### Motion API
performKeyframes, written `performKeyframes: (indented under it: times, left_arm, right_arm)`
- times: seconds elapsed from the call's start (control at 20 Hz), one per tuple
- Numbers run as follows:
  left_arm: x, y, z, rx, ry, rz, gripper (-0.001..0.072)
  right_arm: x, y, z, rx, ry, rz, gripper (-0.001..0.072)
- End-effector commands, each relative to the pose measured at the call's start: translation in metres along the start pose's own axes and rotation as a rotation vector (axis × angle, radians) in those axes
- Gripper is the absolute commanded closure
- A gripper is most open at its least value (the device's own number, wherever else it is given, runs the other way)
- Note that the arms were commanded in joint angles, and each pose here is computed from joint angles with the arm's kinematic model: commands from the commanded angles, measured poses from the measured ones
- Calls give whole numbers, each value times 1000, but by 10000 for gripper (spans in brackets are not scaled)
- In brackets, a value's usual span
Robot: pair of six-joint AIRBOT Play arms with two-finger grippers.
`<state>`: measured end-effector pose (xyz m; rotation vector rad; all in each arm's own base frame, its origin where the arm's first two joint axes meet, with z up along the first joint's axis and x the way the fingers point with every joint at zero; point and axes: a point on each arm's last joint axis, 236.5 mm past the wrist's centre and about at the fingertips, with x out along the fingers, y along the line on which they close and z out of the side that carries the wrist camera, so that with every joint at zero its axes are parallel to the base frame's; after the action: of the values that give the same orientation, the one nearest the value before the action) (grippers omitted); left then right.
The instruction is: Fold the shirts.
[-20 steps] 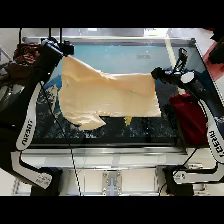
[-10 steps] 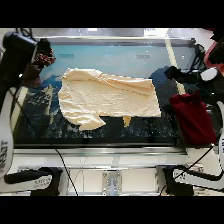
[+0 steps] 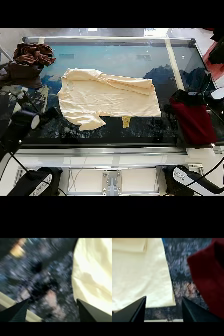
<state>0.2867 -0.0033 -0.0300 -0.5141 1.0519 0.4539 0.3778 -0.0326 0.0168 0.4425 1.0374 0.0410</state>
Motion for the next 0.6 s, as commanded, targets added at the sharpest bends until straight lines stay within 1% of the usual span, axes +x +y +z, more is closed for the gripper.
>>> performKeyframes:
  times: [0.0,0.15,0.2,0.4,0.45,0.5,0.55]
  left_arm:
    - [29,-18,-43,-218,117,-116,23]
    - [44,-52,-30,-368,132,-267,24]
    - [47,-56,-25,-407,132,-294,24]
    - [58,-56,-20,-420,120,-293,24]
    - [59,-57,-16,-425,105,-301,59]
    - [60,-59,-12,-436,93,-313,149]
    - [61,-61,-10,-446,85,-321,188]
  right_arm:
    - [15,8,-26,50,34,74,204]
    - [14,21,-22,54,16,129,204]
    - [14,26,-21,53,11,150,204]
    - [12,35,-17,57,-2,189,204]
    - [12,37,-17,61,-4,197,204]
    - [11,38,-16,64,-3,201,205]
    - [12,38,-17,64,-1,202,205]
